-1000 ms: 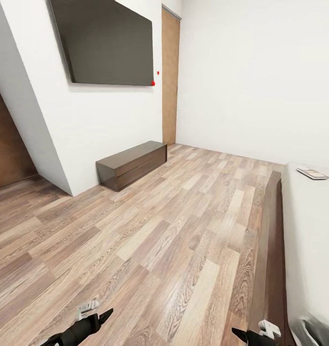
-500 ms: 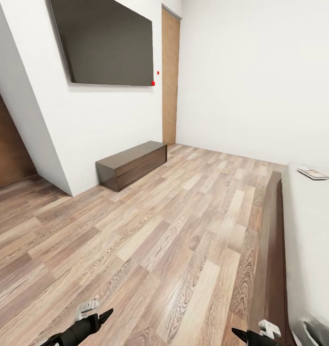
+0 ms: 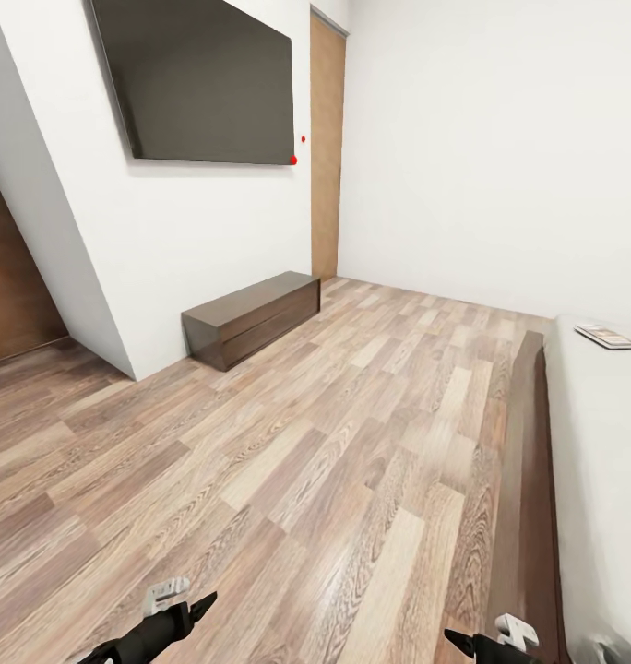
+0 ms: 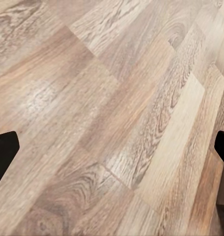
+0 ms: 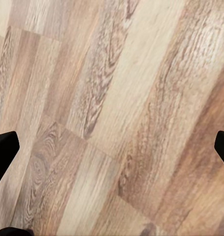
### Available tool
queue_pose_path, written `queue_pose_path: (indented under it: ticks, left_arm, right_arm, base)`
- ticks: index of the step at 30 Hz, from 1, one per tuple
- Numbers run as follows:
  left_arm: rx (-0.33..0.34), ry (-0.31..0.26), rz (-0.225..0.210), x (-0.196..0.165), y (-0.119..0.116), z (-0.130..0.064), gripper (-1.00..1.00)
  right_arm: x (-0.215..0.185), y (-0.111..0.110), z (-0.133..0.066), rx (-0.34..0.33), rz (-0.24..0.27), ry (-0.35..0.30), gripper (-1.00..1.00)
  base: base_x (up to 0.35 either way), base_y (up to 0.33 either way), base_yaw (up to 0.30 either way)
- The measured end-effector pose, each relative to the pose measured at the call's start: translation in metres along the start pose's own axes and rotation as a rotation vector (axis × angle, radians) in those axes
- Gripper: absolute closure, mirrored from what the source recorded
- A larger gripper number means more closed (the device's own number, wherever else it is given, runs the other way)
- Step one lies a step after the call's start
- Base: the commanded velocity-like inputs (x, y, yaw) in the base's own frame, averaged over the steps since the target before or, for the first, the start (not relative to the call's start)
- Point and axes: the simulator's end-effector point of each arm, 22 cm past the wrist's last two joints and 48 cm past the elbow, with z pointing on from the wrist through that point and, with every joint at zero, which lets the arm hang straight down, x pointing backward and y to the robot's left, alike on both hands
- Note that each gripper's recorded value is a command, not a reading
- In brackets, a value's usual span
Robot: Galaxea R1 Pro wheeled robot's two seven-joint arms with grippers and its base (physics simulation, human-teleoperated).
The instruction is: In the bedroom, move the book from the bed onto either nightstand, and place the two sandals side by side next to the bed.
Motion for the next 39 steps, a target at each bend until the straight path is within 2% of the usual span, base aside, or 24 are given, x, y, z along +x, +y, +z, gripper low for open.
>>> queue_pose_path:
  ticks: [15,26,30,32,35,39]
  left_arm:
    - [0.000,0.000,-0.001,-0.018,-0.014,-0.013,-1.00]
    - [0.009,0.003,-0.006,-0.031,-0.034,-0.021,-1.00]
    - [-0.027,0.006,-0.010,-0.033,-0.037,-0.021,-1.00]
    - [-0.110,0.013,-0.013,-0.025,-0.038,-0.013,-1.00]
    - [-0.175,0.015,0.003,-0.020,-0.042,-0.010,-1.00]
    - [-0.253,0.034,0.073,-0.005,-0.048,-0.011,-1.00]
  right_arm:
    - [-0.014,0.015,-0.017,-0.001,0.000,0.000,-1.00]
    - [-0.026,0.028,-0.032,0.000,0.000,0.001,-1.00]
    - [-0.026,0.038,-0.034,-0.007,-0.001,0.010,-1.00]
    - [0.006,0.065,-0.018,-0.018,-0.006,0.072,-1.00]
    - [0.034,0.071,-0.011,0.038,-0.031,0.139,-1.00]
    - [0.051,0.046,-0.017,0.207,-0.104,0.203,-1.00]
  base:
    - [0.000,0.000,0.000]
    - [0.000,0.000,0.000]
    - [0.000,0.000,0.000]
    - [0.000,0.000,0.000]
    - [0.000,0.000,0.000]
    - [0.000,0.000,0.000]
